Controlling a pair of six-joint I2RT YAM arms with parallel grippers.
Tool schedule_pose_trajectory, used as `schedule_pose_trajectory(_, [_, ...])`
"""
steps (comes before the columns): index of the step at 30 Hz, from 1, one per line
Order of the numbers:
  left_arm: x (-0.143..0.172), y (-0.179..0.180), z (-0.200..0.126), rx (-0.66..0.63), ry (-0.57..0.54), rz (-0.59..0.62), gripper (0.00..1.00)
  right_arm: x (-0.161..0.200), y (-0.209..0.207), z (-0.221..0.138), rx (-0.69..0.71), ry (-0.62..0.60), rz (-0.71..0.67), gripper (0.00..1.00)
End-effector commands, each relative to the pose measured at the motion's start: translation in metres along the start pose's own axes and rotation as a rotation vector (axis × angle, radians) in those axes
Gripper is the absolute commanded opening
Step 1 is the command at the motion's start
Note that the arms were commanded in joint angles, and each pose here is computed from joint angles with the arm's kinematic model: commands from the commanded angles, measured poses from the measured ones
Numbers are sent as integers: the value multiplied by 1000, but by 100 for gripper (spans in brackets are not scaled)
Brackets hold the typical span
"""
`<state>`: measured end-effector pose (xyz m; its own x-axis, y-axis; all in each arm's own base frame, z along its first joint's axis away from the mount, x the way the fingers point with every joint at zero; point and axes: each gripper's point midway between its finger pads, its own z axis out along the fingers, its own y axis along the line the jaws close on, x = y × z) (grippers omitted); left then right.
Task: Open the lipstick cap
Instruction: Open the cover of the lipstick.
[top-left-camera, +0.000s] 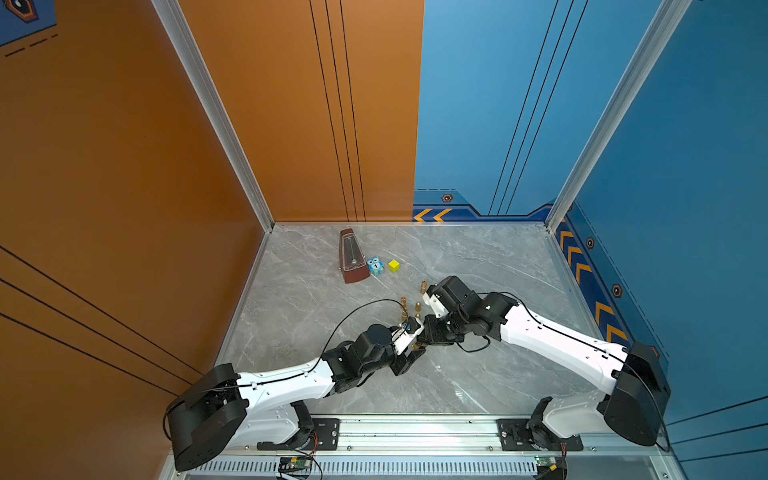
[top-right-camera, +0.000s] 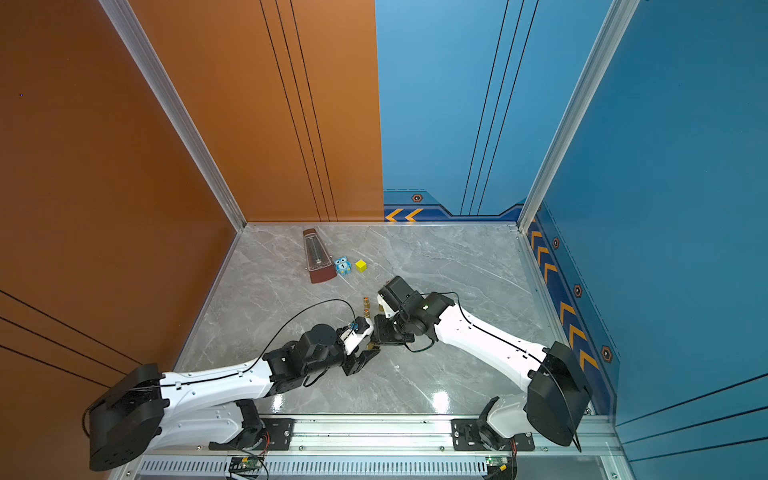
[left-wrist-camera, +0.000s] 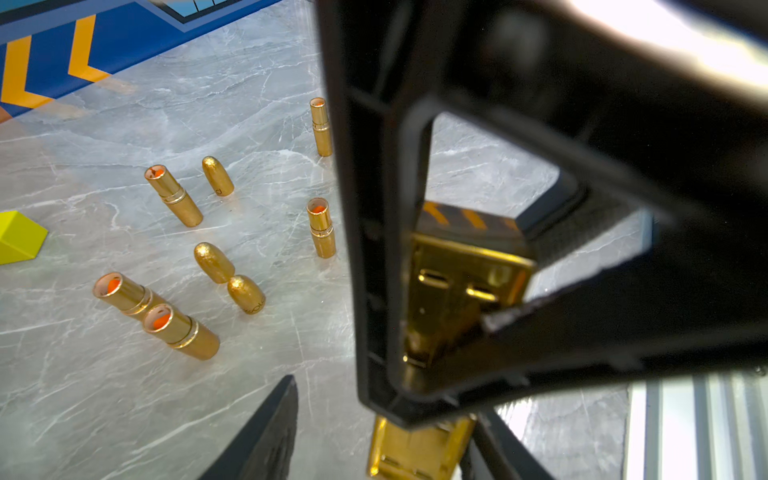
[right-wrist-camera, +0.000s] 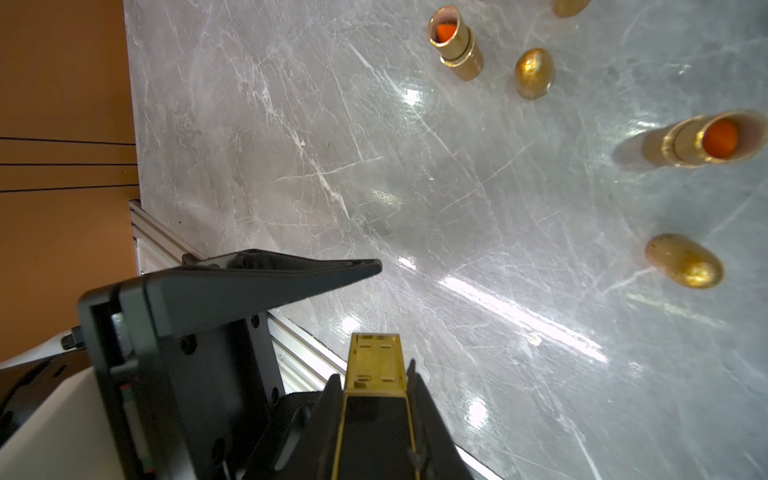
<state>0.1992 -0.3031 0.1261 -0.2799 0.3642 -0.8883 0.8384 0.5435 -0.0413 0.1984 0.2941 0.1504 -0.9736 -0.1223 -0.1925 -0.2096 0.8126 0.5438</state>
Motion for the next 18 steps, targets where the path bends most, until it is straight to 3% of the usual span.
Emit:
schedule_pose_trajectory(1, [-21, -4, 1, 20, -66, -12, 50, 4, 4, -4, -53, 11, 30, 21])
schedule_pose_trajectory(6, [-20, -8, 1, 42, -63, -22, 38, 2, 3, -5, -71, 4, 47, 21])
schedule_pose_trajectory(9, [-20, -8, 0, 44, -65, -20, 24, 1, 2, -7, -75, -4, 50, 22])
schedule_pose_trajectory(15, [-18, -9, -1, 48, -61, -30, 5, -1, 3, -14, -85, -26, 38, 28])
schedule_pose_trajectory(18, [-16, -7, -3, 40, -61, -33, 0, -1, 3, -18, -85, -46, 13, 36])
